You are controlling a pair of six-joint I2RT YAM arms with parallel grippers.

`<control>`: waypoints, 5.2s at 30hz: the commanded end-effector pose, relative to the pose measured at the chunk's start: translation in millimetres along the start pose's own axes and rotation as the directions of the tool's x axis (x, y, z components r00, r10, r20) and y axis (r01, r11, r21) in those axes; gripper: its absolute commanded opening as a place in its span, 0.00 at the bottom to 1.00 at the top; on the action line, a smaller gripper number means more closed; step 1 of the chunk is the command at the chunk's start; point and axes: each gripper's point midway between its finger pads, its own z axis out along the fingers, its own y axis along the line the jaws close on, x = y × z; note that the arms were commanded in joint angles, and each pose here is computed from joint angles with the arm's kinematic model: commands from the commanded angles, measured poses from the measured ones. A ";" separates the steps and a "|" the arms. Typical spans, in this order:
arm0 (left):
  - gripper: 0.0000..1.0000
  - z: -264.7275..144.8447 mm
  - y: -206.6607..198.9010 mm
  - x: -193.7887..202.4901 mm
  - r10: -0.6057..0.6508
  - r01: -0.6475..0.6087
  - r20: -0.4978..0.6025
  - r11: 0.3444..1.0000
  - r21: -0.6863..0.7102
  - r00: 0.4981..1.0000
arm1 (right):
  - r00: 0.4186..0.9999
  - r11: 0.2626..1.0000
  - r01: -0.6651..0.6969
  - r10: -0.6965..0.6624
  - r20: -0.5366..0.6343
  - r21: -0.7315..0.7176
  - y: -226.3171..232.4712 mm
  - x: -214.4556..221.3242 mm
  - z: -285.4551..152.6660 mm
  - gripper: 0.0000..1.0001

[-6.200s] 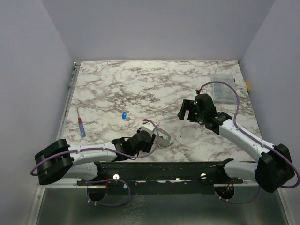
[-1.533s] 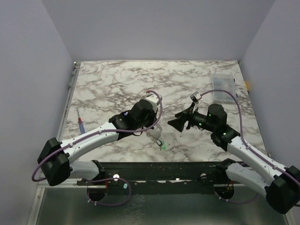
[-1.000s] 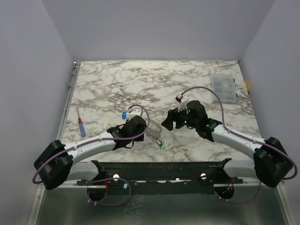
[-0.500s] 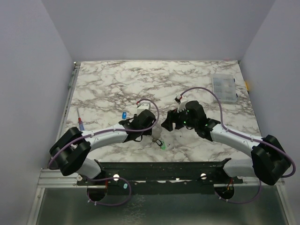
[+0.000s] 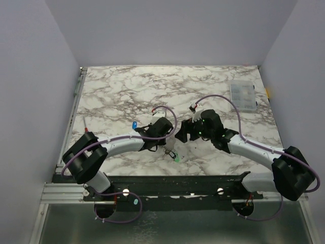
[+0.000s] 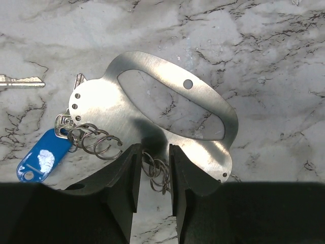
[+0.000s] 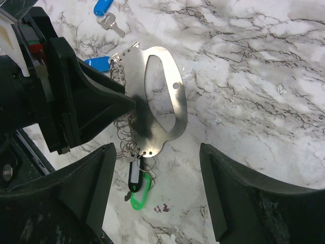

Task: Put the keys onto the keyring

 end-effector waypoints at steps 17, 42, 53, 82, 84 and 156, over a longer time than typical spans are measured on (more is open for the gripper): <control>0.32 -49.4 -23.6 16.8 0.128 -0.111 -0.052 0.961 0.254 0.990 | 0.998 1.000 -0.004 0.006 -0.066 0.028 -9.9 19.9 6.8 0.76; 0.40 -39.0 20.0 12.5 -0.043 0.044 0.061 0.999 -0.003 0.997 | 0.997 1.000 -0.009 0.010 -0.073 0.020 -8.9 23.0 7.6 0.76; 0.43 -31.1 14.6 6.8 -0.047 0.046 0.023 0.996 0.071 0.999 | 0.997 1.000 -0.011 0.013 -0.081 0.020 -9.3 25.2 7.6 0.76; 0.32 -19.8 -13.1 46.4 -0.078 0.085 -0.043 0.974 0.211 0.996 | 0.995 1.000 -0.011 0.012 -0.096 0.015 -9.1 26.2 11.9 0.75; 0.32 -19.3 -12.4 45.7 -0.077 0.082 -0.035 0.975 0.205 0.996 | 0.995 1.000 -0.011 0.012 -0.097 0.015 -9.2 26.7 12.1 0.76; 0.77 -88.2 114.8 -78.4 0.199 -0.162 0.193 0.969 -0.189 0.961 | 0.866 0.828 0.487 -0.500 0.027 -0.277 30.6 45.3 55.1 0.60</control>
